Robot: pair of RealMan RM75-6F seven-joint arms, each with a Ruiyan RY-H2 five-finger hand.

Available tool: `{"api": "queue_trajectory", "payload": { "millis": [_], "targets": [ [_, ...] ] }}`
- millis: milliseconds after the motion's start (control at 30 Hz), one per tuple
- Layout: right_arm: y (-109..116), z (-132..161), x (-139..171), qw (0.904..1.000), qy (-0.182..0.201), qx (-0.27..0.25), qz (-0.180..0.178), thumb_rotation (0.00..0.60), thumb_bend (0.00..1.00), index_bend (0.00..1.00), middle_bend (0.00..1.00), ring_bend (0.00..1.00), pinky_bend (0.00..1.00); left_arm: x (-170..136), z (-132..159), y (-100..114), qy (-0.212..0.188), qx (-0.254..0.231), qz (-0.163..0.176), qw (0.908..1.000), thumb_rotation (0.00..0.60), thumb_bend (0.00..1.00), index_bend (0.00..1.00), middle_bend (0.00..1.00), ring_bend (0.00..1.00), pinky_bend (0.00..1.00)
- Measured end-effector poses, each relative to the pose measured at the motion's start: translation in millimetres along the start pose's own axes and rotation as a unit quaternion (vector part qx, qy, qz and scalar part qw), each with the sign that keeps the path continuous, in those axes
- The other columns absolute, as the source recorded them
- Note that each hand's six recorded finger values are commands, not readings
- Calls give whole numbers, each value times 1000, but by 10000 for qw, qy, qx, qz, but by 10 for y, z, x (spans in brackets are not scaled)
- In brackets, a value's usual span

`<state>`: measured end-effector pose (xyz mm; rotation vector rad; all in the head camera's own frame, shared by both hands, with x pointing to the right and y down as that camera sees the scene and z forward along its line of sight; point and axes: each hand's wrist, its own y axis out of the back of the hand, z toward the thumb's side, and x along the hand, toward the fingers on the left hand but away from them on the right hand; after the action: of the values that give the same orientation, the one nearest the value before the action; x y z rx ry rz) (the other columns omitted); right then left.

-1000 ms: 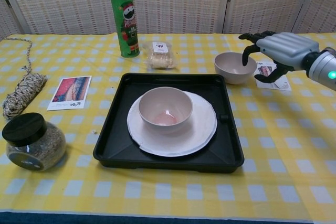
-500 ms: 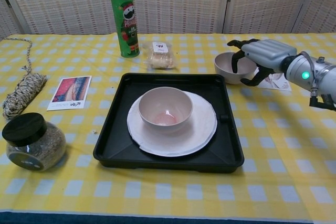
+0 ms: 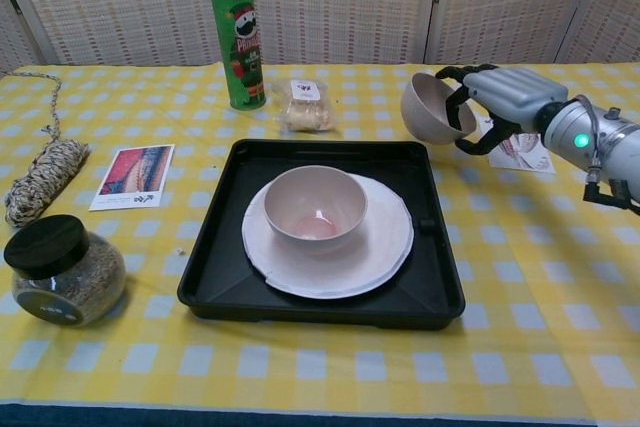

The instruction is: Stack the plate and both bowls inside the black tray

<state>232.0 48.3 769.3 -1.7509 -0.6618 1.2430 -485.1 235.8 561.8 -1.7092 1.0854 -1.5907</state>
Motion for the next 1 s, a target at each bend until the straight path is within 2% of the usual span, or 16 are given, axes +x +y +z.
{"api": "queue_trajectory", "payload": {
  "millis": [267,533,800,1000],
  "targets": [
    [182,77,74,9988,240,-160,-401,600,428,695,97,4,0,-10,9,0,-12,-4,1,10000,600,659,0,0,0,0],
    [445,515,303,9919,1002,-403,-662,600,428,695,86,4,0,-7,6,12,-4,-36,25,10000,600,658,0,0,0,0],
    [652,1079,679,9821,1766,-354,-556,600,428,696,78,0,0,-25,26,18,-49,-51,24,10000,600,657,0,0,0,0],
    [617,1334,769,9769,2112,54,-332,600,428,696,71,0,0,-59,11,30,-24,-83,45,10000,600,657,0,0,0,0]
  ]
}}
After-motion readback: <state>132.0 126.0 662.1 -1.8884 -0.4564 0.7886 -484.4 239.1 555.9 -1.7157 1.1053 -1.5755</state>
